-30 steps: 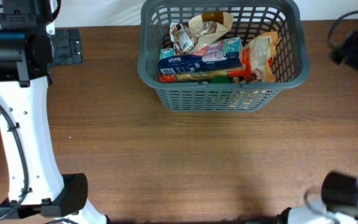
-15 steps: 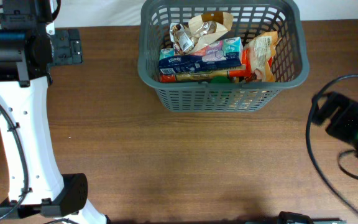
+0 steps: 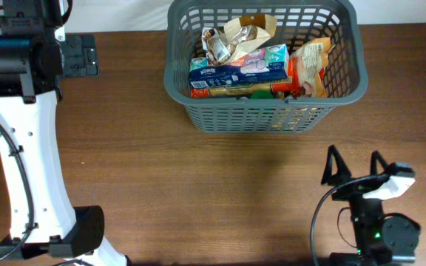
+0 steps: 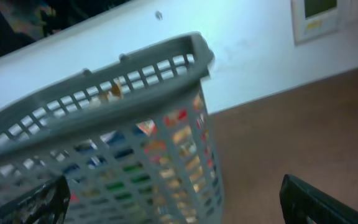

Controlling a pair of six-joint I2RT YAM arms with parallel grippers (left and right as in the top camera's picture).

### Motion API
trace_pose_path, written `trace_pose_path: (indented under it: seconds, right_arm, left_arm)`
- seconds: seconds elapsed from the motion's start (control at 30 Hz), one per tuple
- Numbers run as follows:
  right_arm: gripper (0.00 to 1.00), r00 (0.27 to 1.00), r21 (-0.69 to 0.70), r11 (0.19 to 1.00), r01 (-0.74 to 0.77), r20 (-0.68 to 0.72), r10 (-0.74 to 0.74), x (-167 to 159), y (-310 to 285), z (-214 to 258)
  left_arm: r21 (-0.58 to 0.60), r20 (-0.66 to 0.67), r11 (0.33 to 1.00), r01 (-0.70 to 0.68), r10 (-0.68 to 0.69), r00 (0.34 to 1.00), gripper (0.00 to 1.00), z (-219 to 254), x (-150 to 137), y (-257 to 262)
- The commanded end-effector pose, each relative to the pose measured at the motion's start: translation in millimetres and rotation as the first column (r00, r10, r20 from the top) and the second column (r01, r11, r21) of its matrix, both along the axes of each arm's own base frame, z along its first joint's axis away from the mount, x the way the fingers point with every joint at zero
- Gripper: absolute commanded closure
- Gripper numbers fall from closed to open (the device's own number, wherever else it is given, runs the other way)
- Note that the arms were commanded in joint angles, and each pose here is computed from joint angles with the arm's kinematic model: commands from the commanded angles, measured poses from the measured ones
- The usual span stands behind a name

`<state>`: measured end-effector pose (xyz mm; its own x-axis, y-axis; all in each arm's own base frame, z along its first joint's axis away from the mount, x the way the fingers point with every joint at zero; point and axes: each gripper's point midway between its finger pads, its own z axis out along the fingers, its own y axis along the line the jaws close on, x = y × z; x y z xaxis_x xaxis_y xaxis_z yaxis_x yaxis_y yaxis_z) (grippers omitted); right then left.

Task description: Pack container

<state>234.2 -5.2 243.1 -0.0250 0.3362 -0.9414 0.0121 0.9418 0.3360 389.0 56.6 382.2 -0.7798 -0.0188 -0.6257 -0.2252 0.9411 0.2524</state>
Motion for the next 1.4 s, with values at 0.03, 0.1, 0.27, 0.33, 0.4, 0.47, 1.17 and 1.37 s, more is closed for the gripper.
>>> trace_pose_path:
  seconds: [0.03, 0.1, 0.27, 0.33, 0.4, 0.47, 1.17, 1.37]
  right_arm:
    - [0.01, 1.0, 0.007, 1.0, 0.03, 0.007, -0.03, -1.5, -4.3, -25.4]
    - [0.01, 0.999, 0.007, 0.999, 0.044, -0.013, -0.044, 0.1, -6.9, -39.8]
    - [0.01, 0.996, 0.01, 0.999, 0.041, -0.075, -0.04, 4.7, -6.5, -72.2]
    - [0.01, 0.995, 0.01, 0.999, 0.041, -0.096, -0.04, 5.7, -6.7, -82.4]
    - [0.01, 0.994, 0.01, 0.999, 0.04, -0.106, -0.039, 6.9, -6.6, -89.4]
    - [0.01, 0.994, 0.01, 0.999, 0.041, -0.103, -0.04, 7.1, -6.7, -89.2]
    - [0.01, 0.994, 0.01, 0.999, 0.041, -0.103, -0.04, 7.1, -6.8, -89.3]
    - [0.01, 0.994, 0.01, 0.999, 0.041, -0.103, -0.04, 7.1, -6.8, -89.3]
  left_arm:
    - [-0.011, 0.016, 1.0, -0.009, 0.009, 1.0, 0.01, 3.4, -1.4, 0.0]
    - [-0.011, 0.016, 1.0, -0.009, 0.009, 1.0, 0.01, 3.4, -1.4, 0.0]
    - [-0.011, 0.016, 1.0, -0.009, 0.009, 1.0, 0.01, 3.4, -1.4, 0.0]
    - [-0.011, 0.016, 1.0, -0.009, 0.009, 1.0, 0.01, 3.4, -1.4, 0.0]
    - [-0.011, 0.016, 1.0, -0.009, 0.009, 1.0, 0.01, 3.4, -1.4, 0.0]
    - [-0.011, 0.016, 1.0, -0.009, 0.009, 1.0, 0.01, 3.4, -1.4, 0.0]
    - [-0.011, 0.016, 1.0, -0.009, 0.009, 1.0, 0.01, 3.4, -1.4, 0.0]
    - [-0.011, 0.023, 1.0, -0.009, 0.009, 1.0, 0.01, 6.2, -4.0, -0.1]
